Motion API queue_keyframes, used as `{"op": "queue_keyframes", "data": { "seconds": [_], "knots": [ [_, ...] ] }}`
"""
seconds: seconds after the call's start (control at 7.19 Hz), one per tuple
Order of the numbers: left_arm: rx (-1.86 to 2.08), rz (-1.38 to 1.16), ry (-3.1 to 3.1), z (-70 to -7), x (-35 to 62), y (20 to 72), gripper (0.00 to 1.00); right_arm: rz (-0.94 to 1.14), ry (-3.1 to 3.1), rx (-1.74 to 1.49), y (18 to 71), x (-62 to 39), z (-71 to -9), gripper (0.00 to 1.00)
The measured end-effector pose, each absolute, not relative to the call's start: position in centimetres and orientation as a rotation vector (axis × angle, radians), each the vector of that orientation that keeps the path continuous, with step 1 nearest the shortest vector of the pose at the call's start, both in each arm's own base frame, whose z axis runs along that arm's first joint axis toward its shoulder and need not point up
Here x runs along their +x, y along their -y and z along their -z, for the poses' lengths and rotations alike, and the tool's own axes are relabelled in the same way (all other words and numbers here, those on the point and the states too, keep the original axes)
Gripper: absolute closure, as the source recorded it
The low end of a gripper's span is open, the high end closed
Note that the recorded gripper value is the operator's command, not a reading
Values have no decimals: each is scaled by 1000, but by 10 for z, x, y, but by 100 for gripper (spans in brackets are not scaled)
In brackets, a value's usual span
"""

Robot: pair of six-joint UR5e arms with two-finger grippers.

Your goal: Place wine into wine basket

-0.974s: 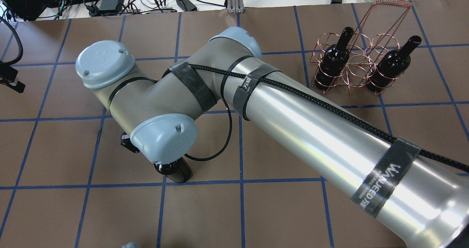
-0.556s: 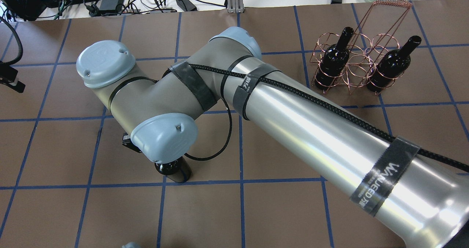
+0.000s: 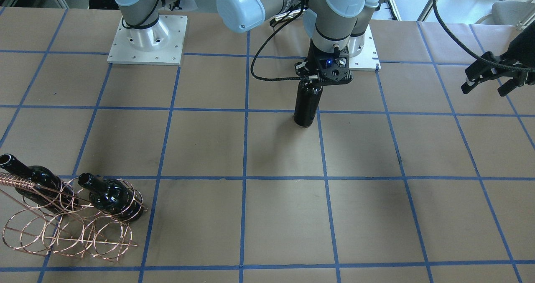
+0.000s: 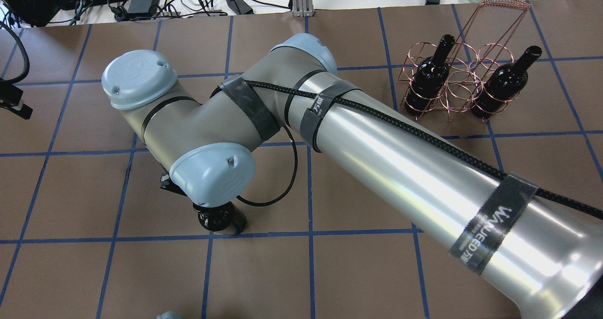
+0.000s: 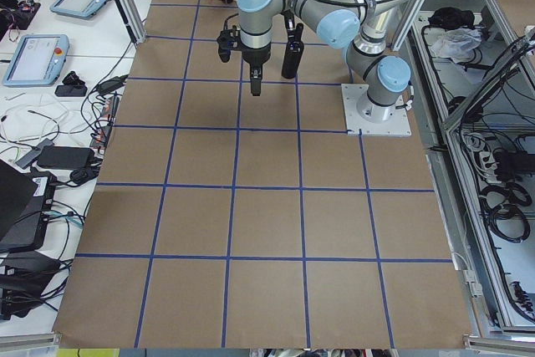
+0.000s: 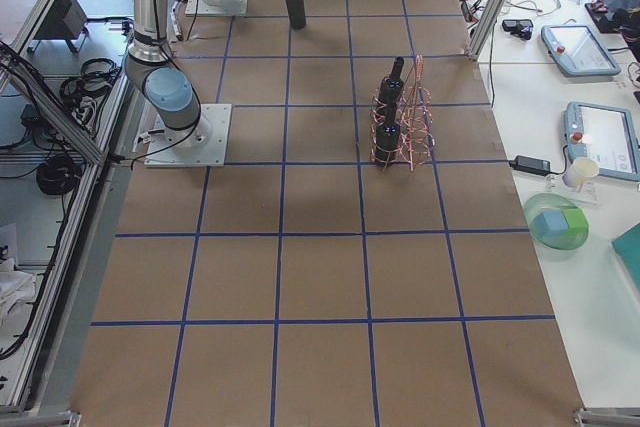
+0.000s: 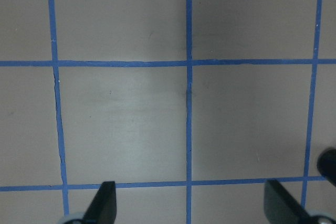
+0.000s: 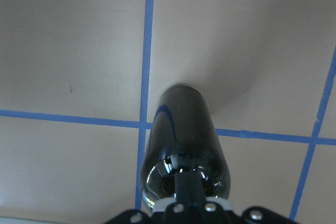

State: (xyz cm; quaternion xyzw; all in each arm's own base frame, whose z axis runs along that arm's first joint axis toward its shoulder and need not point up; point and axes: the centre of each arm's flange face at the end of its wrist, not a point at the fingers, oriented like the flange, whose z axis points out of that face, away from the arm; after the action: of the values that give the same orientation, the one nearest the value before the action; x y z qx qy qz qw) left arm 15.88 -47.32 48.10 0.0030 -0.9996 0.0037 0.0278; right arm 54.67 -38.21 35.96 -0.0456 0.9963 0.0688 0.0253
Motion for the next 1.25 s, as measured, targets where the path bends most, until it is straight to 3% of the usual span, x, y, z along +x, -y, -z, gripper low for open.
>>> {"op": "queue_keyframes", "data": {
  "seconds": [0.14, 0.28, 0.42, 0.97, 1.25],
  "knots": [
    [9, -11, 3086, -481, 159, 473, 0, -216, -3075, -140, 385, 545, -360, 100],
    [9, -11, 3086, -481, 159, 473, 0, -222, -3067, -138, 386, 544, -361, 81],
    [9, -11, 3086, -481, 159, 473, 0, -231, -3055, -136, 389, 543, -361, 38],
    [10, -9, 3085, -480, 159, 473, 0, -233, -3042, -151, 396, 535, -365, 25],
    [9, -10, 3085, -480, 159, 473, 0, -244, -3041, -140, 393, 536, -367, 26]
  ]
}}
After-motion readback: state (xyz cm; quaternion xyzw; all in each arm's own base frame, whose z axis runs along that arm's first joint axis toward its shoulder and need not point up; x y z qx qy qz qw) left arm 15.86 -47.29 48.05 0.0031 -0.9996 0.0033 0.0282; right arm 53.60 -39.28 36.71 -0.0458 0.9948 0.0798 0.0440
